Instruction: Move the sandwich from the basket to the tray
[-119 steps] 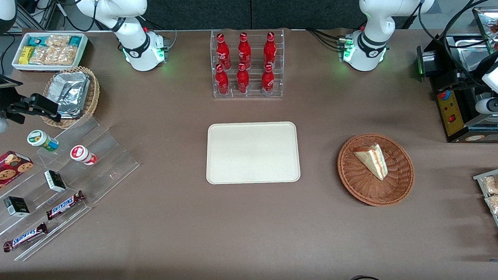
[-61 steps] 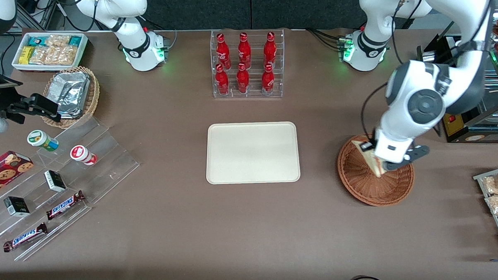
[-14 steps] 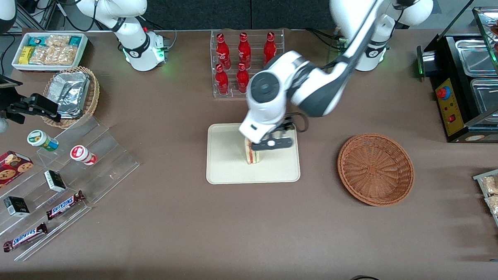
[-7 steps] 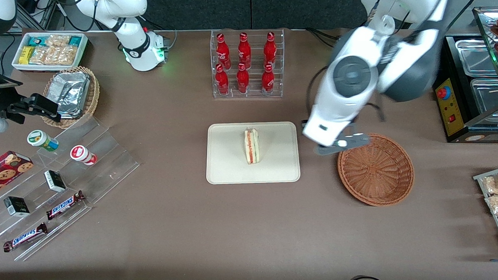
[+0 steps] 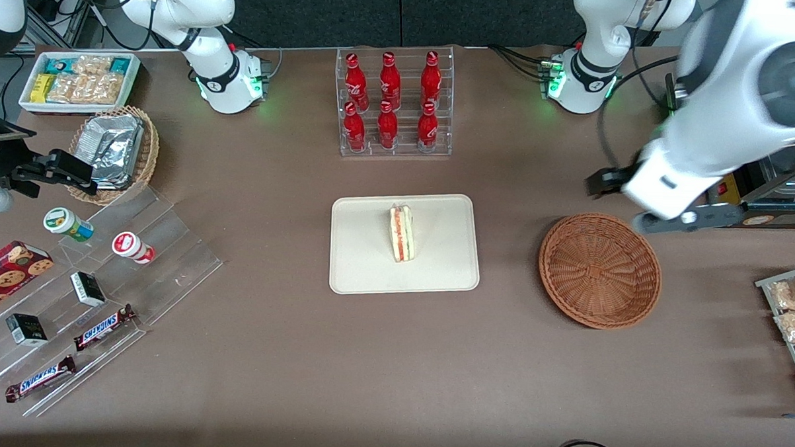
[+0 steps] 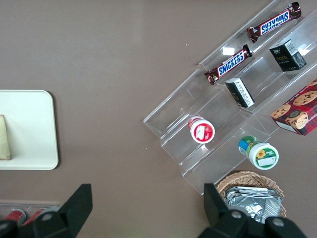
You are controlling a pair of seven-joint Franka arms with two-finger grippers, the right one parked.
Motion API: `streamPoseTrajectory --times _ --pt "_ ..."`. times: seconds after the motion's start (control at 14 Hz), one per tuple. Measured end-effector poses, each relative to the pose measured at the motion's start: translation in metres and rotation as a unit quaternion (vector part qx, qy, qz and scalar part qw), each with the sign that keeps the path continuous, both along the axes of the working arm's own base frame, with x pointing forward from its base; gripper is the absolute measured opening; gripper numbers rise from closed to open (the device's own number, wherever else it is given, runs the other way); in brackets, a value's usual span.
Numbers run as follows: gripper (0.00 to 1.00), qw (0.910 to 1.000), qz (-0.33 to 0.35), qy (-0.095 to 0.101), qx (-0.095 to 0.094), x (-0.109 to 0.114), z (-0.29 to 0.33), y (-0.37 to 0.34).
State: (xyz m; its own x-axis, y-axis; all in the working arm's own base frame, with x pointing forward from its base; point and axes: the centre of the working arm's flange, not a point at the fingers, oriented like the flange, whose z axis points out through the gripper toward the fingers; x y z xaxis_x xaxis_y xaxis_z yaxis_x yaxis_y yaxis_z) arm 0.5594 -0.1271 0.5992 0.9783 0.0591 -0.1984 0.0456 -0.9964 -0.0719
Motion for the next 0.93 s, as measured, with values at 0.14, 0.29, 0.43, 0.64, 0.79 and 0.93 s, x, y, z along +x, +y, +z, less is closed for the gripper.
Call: streamPoseTrajectory --times 0.14,0.29,0.43,0.64,0.79,0.93 --pt "1.00 0.9996 -0.024 0.008 -0.012 -0.006 0.015 0.044" --pt "1.00 0.9991 -0.036 0.013 -0.021 -0.012 0.025 0.077" --pt "1.00 0.9985 -0.044 0.020 -0.027 -0.022 0.029 0.102" --pt "1.00 0.9983 -0.043 0.024 -0.030 -0.039 0.031 0.113" --pt "1.00 0.9984 -0.043 0.020 -0.031 -0.044 0.035 0.113" --pt "1.00 0.9985 -0.044 0.012 -0.031 -0.043 0.039 0.113"
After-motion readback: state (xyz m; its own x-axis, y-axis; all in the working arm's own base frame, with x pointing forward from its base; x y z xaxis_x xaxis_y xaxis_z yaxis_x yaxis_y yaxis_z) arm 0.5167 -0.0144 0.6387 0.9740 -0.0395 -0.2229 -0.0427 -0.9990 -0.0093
